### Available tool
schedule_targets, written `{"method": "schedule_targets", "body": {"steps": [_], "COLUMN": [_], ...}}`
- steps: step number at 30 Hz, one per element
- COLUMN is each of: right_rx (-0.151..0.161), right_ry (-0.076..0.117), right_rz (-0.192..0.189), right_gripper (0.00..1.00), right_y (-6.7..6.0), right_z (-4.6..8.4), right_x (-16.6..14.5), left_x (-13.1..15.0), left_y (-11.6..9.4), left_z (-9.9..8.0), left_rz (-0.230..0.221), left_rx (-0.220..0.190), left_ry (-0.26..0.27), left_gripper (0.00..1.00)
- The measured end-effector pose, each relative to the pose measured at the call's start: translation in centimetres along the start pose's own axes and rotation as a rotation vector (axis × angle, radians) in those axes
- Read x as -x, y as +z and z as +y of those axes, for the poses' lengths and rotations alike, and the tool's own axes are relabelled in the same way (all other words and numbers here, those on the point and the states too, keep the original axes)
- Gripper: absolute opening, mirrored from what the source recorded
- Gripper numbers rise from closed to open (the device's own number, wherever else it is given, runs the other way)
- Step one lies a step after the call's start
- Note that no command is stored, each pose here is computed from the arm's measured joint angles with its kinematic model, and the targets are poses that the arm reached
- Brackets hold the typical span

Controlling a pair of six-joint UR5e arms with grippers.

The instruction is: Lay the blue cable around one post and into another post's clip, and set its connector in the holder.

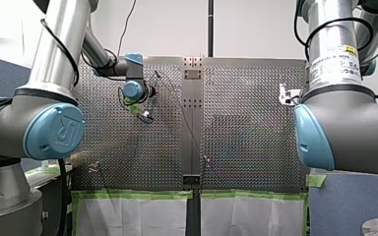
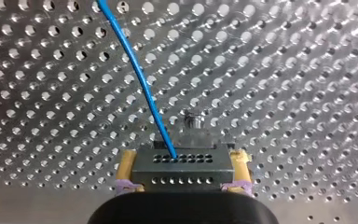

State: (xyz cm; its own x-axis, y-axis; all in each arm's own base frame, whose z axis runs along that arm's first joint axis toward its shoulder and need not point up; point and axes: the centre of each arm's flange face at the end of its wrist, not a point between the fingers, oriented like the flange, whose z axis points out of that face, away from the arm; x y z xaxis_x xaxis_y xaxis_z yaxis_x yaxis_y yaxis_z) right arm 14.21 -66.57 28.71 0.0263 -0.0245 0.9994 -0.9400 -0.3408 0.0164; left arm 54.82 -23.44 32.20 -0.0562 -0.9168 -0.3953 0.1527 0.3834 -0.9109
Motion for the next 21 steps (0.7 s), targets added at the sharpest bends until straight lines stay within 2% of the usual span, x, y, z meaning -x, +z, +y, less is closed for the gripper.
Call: {"method": "schedule_targets", "body": {"steps": [21], "right_rx": [-0.016], "right_ry": [-0.014], "right_rz": [0.007], "right_gripper": [0.0], "right_y": [0.4], "right_z": [0.28], "right_x": [-0.18], "left_x": [0.04], "left_y": [0.01], "left_z": [0.02], "left_rz": [-0.001], "left_rx": [0.0], "left_ry": [0.0], "left_gripper": [1.0]}}
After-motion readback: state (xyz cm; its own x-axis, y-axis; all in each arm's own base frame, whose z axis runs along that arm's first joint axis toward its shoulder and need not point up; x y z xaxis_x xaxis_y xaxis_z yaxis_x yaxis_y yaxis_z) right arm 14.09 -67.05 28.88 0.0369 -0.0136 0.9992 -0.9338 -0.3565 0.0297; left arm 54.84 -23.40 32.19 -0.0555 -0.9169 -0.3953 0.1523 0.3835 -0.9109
